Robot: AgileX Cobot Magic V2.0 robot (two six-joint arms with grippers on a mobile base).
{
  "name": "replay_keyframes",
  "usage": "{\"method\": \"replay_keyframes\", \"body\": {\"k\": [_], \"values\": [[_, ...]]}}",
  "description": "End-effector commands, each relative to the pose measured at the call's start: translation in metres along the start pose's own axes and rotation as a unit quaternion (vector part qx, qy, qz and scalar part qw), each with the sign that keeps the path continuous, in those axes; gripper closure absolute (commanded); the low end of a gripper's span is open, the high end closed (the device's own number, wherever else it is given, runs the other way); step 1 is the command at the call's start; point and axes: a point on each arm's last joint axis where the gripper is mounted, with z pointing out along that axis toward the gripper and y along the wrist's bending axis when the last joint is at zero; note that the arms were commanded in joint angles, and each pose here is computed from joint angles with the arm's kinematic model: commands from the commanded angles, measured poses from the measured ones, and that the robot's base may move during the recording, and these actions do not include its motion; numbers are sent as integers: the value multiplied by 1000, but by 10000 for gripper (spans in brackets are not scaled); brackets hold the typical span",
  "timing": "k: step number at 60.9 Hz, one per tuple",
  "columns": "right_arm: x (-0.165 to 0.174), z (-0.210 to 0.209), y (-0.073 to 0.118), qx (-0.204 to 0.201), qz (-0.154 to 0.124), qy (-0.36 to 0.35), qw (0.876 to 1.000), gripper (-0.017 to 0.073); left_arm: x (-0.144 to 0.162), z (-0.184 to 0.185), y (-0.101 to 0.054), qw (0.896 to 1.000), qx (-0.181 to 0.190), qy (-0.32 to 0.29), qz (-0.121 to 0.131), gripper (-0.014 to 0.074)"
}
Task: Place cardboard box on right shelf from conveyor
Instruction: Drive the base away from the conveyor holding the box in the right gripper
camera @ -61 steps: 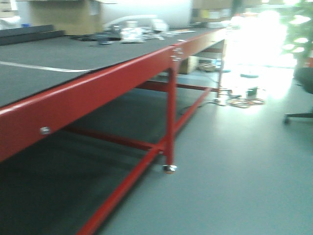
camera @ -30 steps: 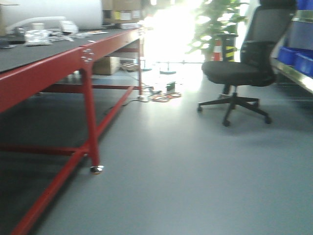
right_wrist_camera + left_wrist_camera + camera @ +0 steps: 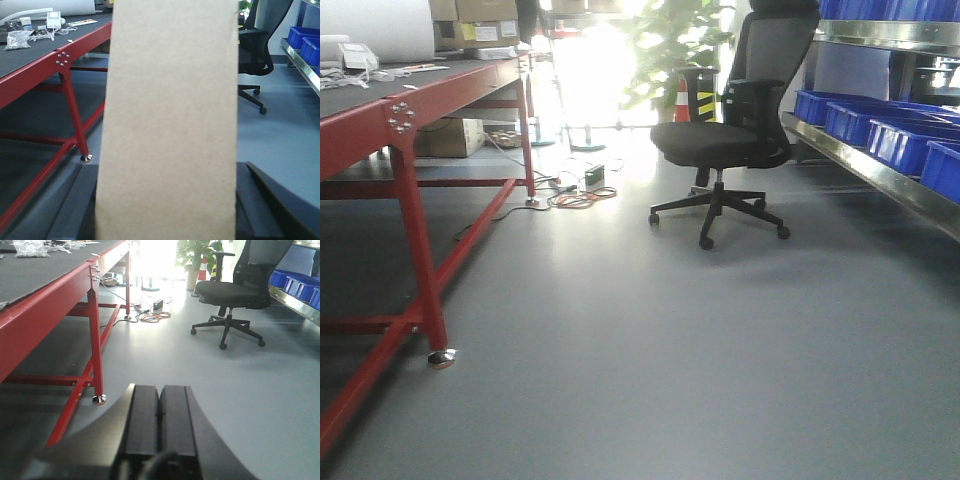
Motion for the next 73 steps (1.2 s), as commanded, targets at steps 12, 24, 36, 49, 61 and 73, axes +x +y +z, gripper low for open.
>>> {"method": "replay_keyframes", "body": {"k": [12,24,36,49,61,73], "values": [[-16,-1,2,-3,-6,-56,998,430,-6,-1,0,999,-1,-46,-3,709],[-16,-1,2,-3,-6,-56,998,430,-5,-1,0,999,-1,-46,-3,710],[-16,-1,2,-3,-6,-56,998,430,-5,-1,0,999,-1,-46,-3,710],[-16,-1,2,-3,-6,-56,998,430,-5,-1,0,999,-1,-46,-3,710],[-16,-1,2,-3,-6,-56,998,430,-5,-1,0,999,-1,-46,-3,710],[-16,-1,2,-3,-6,-56,998,430,-5,-1,0,999,-1,-46,-3,710]]}}
